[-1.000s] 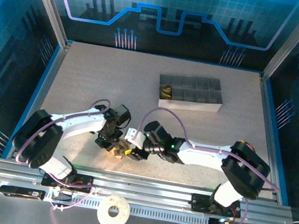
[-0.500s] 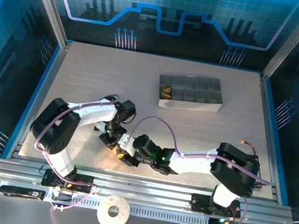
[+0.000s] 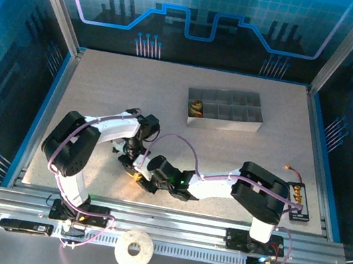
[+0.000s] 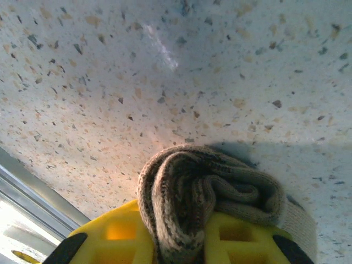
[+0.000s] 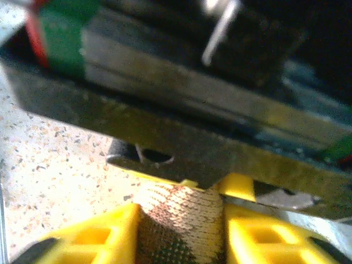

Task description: Roll the socks

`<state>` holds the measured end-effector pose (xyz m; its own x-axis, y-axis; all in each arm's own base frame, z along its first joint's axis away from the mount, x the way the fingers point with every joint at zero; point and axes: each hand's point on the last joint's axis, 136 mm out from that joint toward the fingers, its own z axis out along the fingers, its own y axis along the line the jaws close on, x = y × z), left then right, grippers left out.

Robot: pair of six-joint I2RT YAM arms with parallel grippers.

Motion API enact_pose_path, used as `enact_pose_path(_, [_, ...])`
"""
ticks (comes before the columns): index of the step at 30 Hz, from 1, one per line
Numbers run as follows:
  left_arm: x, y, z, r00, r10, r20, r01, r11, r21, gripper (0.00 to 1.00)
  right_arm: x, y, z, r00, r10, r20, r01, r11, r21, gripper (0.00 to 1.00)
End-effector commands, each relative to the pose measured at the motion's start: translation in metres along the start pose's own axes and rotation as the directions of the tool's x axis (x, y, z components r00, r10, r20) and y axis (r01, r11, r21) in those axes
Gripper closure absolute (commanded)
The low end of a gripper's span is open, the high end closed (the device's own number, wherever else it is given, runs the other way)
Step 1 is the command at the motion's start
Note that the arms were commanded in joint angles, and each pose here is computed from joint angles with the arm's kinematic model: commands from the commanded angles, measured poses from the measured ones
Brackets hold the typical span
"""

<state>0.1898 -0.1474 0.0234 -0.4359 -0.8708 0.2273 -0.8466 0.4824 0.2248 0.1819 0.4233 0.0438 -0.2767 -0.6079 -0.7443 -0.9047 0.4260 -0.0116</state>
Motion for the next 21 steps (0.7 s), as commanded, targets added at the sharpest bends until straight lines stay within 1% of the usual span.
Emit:
enact_pose_path(1, [0.005, -0.028, 0.001, 0.998, 0.069, -0.007, -0.067, 0.989, 0.134, 0.79, 0.046, -0.021, 0.011, 0.981, 0.114, -0.158, -0.111, 0.993, 0.033, 0.81])
enact_pose_path(2, [0.005, -0.028, -0.005, 0.998, 0.067, -0.006, -0.065, 0.986, 0.155, 0.71, 0.063, -0.021, 0.009, 0.973, 0.123, -0.193, -0.12, 0.992, 0.03, 0.86])
enact_pose_path(4, [0.004, -0.027, -0.014, 0.998, 0.062, -0.003, -0.061, 0.979, 0.197, 0.58, 0.075, -0.02, 0.007, 0.964, 0.148, -0.219, -0.149, 0.989, 0.016, 0.93])
enact_pose_path(6, [0.002, -0.026, -0.024, 0.999, 0.045, -0.005, -0.042, 0.968, 0.248, 0.39, 0.084, -0.018, 0.004, 0.958, 0.171, -0.232, -0.176, 0.984, -0.003, 0.98])
enact_pose_path(8, [-0.002, -0.027, -0.033, 1.0, 0.029, -0.007, -0.025, 0.952, 0.305, 0.22, 0.093, -0.018, 0.002, 0.95, 0.192, -0.246, -0.202, 0.979, -0.014, 1.0])
enact_pose_path(10, [-0.004, -0.029, -0.04, 1.0, 0.019, -0.014, -0.012, 0.931, 0.366, 0.11, 0.099, -0.017, 0.001, 0.943, 0.215, -0.255, -0.23, 0.973, -0.03, 1.0])
enact_pose_path(12, [-0.004, -0.033, -0.043, 0.999, 0.02, -0.043, -0.001, 0.911, 0.413, 0.05, 0.103, -0.017, 0.0, 0.936, 0.238, -0.26, -0.257, 0.966, -0.041, 1.0])
enact_pose_path(15, [0.003, -0.031, -0.036, 0.994, 0.037, -0.103, 0.006, 0.921, 0.391, 0.01, 0.104, -0.017, -0.001, 0.93, 0.259, -0.259, -0.282, 0.958, -0.055, 1.0])
enact_pose_path(18, [0.014, -0.031, -0.028, 0.986, 0.07, -0.15, -0.015, 0.939, 0.343, 0.01, 0.102, -0.017, -0.001, 0.928, 0.268, -0.258, -0.293, 0.954, -0.065, 1.0])
enact_pose_path(21, [0.023, -0.033, -0.023, 0.979, 0.114, -0.168, -0.059, 0.951, 0.302, 0.01, 0.1, -0.016, 0.001, 0.928, 0.27, -0.258, -0.297, 0.952, -0.07, 1.0])
